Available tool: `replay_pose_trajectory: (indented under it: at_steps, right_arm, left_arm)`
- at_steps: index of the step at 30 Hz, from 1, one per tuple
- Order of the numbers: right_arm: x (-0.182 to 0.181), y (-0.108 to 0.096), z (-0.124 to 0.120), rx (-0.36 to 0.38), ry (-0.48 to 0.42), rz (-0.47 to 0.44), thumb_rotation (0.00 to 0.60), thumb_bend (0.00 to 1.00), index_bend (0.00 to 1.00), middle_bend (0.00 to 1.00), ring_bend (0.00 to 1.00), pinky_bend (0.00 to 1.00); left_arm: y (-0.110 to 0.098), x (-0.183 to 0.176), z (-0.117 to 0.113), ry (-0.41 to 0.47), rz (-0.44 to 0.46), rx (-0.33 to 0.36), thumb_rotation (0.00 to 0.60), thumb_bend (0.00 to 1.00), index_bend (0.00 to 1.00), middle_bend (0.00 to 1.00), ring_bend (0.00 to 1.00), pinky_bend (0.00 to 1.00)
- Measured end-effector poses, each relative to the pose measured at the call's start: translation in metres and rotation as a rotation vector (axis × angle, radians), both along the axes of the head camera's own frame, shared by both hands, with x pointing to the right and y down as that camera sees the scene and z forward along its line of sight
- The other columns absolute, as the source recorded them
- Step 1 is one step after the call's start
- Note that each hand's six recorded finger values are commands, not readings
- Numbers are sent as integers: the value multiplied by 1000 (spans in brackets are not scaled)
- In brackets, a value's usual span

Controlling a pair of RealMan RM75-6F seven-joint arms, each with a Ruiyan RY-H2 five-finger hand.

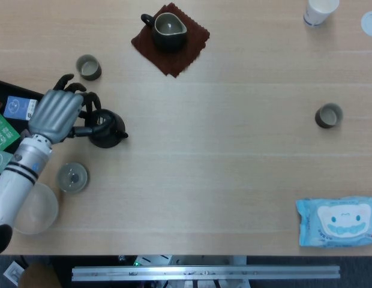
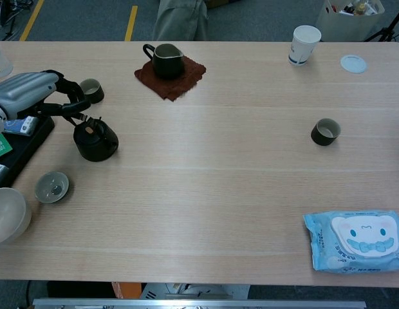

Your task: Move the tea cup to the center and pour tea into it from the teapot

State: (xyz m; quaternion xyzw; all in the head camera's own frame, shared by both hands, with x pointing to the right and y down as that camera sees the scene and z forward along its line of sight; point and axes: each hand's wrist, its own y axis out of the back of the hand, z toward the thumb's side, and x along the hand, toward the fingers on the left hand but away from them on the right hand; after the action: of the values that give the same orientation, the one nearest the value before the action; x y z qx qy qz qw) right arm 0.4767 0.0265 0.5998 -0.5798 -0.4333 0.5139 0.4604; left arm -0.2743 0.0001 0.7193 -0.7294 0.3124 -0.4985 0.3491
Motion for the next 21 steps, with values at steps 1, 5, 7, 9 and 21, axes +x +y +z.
replay_pose_trajectory:
  at_steps: [1, 5, 7, 9, 21]
  right_arm:
    - [-1, 0, 0, 1, -1, -1, 600, 328, 307, 365, 298, 382]
    - [-2, 1, -1, 5, -4, -6, 600, 328, 307, 365, 298, 382]
    - [-2, 1, -2, 7, -5, -6, 600, 329, 306, 365, 298, 382]
    - [-1, 2, -3, 8, -5, -3, 600, 328, 306, 365, 298, 382]
    - [2, 4, -4, 11, -6, 3, 600, 328, 307, 364, 298, 382]
  left_arm:
    - [4, -2, -1, -1, -3, -3, 53, 150, 404, 485, 224, 70]
    - [14, -8, -5, -16, -5, 12, 114, 150, 404, 468, 227, 70]
    - [15, -9, -8, -17, -5, 31, 209, 150, 397, 440, 226, 70]
    - [17, -9, -10, -18, 0, 46, 312, 150, 374, 424, 223, 70]
    - [34, -5, -6, -69, 81, 4, 600, 150, 145, 244, 168, 70]
